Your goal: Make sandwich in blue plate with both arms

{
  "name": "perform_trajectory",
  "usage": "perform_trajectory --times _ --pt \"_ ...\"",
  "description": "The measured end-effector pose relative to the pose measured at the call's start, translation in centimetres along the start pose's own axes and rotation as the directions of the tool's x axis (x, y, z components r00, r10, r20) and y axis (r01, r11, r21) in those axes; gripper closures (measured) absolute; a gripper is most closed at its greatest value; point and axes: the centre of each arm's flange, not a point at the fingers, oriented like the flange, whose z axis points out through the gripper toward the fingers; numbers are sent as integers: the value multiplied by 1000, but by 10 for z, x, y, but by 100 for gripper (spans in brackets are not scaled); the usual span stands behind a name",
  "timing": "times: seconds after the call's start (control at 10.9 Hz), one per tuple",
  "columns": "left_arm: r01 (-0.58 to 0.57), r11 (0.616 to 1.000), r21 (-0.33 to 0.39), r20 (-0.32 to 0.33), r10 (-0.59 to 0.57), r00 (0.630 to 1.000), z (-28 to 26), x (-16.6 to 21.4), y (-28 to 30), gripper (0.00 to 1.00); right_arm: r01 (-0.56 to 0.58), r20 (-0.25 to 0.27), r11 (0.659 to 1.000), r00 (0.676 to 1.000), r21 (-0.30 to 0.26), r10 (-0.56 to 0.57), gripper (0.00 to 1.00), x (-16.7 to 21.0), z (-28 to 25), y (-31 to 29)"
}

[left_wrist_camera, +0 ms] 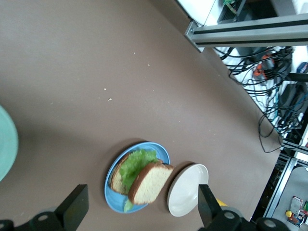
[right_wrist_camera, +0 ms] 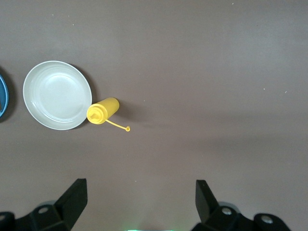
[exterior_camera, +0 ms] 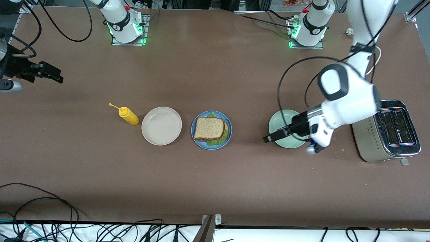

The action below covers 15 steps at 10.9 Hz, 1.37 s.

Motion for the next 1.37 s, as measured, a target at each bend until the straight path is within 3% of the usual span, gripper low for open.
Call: perform_trajectory --times 0.09,0.18,0.37,0.55,1.1,1.37 --pt "-29 1000 13 -13 29 999 -21 -16 4 0 0 0 1000 1000 0 0 0 0 0 0" --pt "-99 993 71 -29 101 994 -38 -35 9 0 0 0 1000 1000 0 0 0 0 0 0" --pt "-252 938 239 -41 269 962 -73 -65 16 0 0 0 1000 1000 0 0 0 0 0 0" --pt "-313 883 350 -24 342 939 -115 -82 17 0 0 0 1000 1000 0 0 0 0 0 0" --pt "-344 699 627 38 414 910 -219 -114 22 0 0 2 1000 1000 0 0 0 1 1 0" --pt "-311 656 688 33 399 916 -252 -112 22 0 -1 2 1000 1000 0 1 0 1 1 0"
